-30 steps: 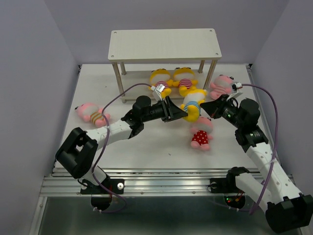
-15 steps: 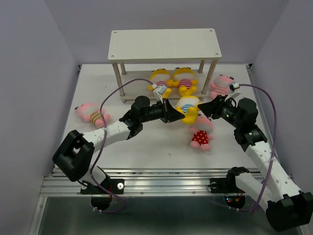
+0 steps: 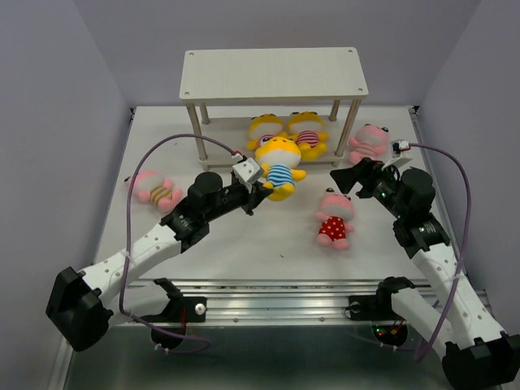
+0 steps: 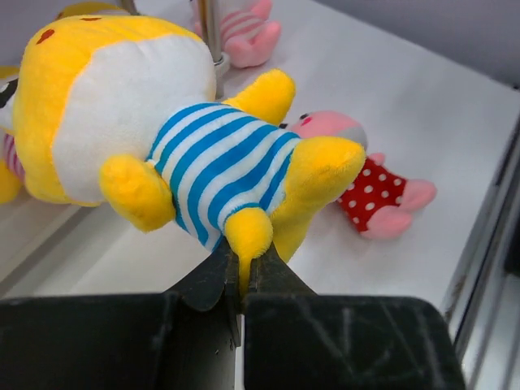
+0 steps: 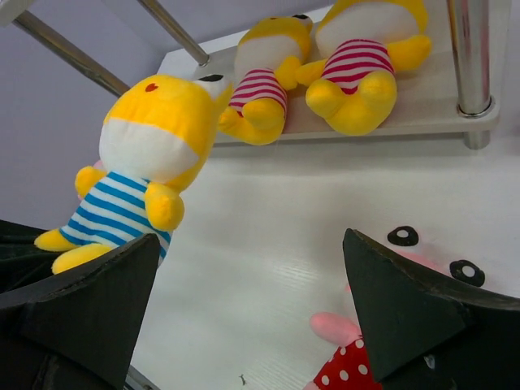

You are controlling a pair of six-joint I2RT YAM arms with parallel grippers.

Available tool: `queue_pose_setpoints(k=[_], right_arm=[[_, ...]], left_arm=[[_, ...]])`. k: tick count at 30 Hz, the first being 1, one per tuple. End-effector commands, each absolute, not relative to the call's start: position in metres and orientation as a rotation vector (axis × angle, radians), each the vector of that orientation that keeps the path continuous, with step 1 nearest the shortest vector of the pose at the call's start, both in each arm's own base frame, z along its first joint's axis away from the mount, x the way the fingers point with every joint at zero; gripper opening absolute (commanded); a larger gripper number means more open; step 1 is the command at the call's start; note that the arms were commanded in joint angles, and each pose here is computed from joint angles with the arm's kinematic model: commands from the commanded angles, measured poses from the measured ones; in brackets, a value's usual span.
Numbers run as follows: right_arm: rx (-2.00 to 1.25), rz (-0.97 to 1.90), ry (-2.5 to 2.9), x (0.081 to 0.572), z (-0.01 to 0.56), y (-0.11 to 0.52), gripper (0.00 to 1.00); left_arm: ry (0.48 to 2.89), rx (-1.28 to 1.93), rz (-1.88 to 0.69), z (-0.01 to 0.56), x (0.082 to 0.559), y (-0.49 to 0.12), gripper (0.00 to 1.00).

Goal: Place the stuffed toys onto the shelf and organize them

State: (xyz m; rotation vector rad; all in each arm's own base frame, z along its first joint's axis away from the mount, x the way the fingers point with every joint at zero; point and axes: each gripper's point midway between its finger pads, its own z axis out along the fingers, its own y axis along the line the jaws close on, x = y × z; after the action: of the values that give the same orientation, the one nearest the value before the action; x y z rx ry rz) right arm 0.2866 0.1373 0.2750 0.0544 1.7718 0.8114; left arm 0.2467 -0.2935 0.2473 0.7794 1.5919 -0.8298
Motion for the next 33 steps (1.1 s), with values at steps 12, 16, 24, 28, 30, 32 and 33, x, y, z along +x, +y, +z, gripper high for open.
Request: queue_pose_setpoints(k=[12,16,24,28,30,32,33], right_arm=[[0.055,0.716,1.756,0.292,0.277,0.127,1.0],[0.067,0.7,1.774,0.297,0.272,0.126,1.0],[0.087,0.675,1.779,0.303,0.271,0.122,1.0],[0.093,0.663,1.782,0.305,0.27,0.121,1.0],[0.096,0.66,1.787,0.306,0.268,0.121,1.0],[0.101,0.655,1.795,0.308,0.266,0.12,1.0],[0.104,0.652,1.797,0.309,0.265,0.12,1.0]], left_arm=[[1.453,0.866,-0.233,0.255,0.315,-0.204,0.0],[1.447,0.835,-0.18,0.263,0.331,-0.19,0.0],[1.486,0.877,-0.067,0.252,0.367,-0.181,0.0],[1.479,0.844,-0.04,0.256,0.381,-0.172,0.0],[1.471,0.841,-0.049,0.258,0.384,-0.169,0.0],[1.465,0.825,-0.038,0.262,0.388,-0.166,0.0],[1.467,0.814,-0.033,0.262,0.391,-0.165,0.0]])
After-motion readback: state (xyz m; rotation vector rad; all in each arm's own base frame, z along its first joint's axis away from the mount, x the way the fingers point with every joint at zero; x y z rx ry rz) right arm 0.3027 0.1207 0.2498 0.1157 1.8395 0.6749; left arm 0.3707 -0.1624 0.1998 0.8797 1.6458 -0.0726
